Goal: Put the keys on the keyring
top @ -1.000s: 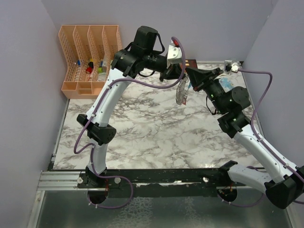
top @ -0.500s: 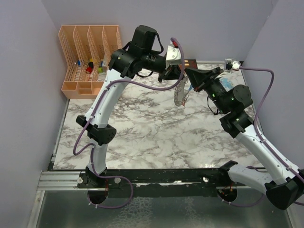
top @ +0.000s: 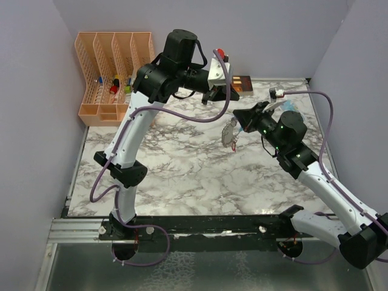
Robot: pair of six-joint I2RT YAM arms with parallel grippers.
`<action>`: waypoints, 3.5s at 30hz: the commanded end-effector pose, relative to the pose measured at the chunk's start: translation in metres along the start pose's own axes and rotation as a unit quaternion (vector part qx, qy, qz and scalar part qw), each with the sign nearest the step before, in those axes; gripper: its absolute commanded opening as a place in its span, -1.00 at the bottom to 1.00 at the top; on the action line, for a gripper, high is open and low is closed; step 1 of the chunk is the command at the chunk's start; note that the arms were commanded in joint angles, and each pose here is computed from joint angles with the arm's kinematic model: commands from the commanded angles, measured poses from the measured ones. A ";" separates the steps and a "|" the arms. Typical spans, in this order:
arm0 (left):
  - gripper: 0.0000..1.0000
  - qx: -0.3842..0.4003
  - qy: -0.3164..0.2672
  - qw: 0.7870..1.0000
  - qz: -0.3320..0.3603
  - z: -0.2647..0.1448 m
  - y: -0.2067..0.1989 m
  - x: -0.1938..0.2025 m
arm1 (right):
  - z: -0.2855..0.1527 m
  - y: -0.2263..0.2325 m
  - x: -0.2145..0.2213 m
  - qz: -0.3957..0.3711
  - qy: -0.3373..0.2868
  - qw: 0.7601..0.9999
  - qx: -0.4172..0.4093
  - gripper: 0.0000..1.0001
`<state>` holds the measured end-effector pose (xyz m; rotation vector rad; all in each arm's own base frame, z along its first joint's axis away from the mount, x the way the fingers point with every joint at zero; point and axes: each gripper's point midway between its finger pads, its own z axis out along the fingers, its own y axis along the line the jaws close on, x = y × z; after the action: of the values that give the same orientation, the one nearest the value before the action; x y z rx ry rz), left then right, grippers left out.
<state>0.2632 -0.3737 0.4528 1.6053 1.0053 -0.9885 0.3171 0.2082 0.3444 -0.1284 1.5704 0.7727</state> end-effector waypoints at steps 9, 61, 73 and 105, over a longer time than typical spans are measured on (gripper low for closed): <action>-0.95 -0.002 0.002 1.000 0.014 -0.003 -0.003 0.000 | -0.015 0.018 -0.038 -0.040 -0.037 0.998 -0.028 -0.98; 0.49 0.114 -0.080 0.968 -0.207 0.011 -0.022 0.016 | -0.026 0.076 -0.112 -0.128 -0.180 0.963 -0.153 -0.98; -0.48 0.067 -0.054 0.975 -0.206 0.016 -0.009 0.031 | -0.034 0.074 -0.112 -0.120 -0.176 0.966 -0.146 -0.98; -1.00 -0.051 0.085 0.992 -0.075 -0.009 0.013 0.067 | -0.036 0.053 -0.078 -0.082 -0.028 0.993 -0.076 -0.53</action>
<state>0.3037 -0.3645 0.3758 1.5326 1.3793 -0.9977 0.2637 0.1937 0.4665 -0.3127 1.2808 0.7750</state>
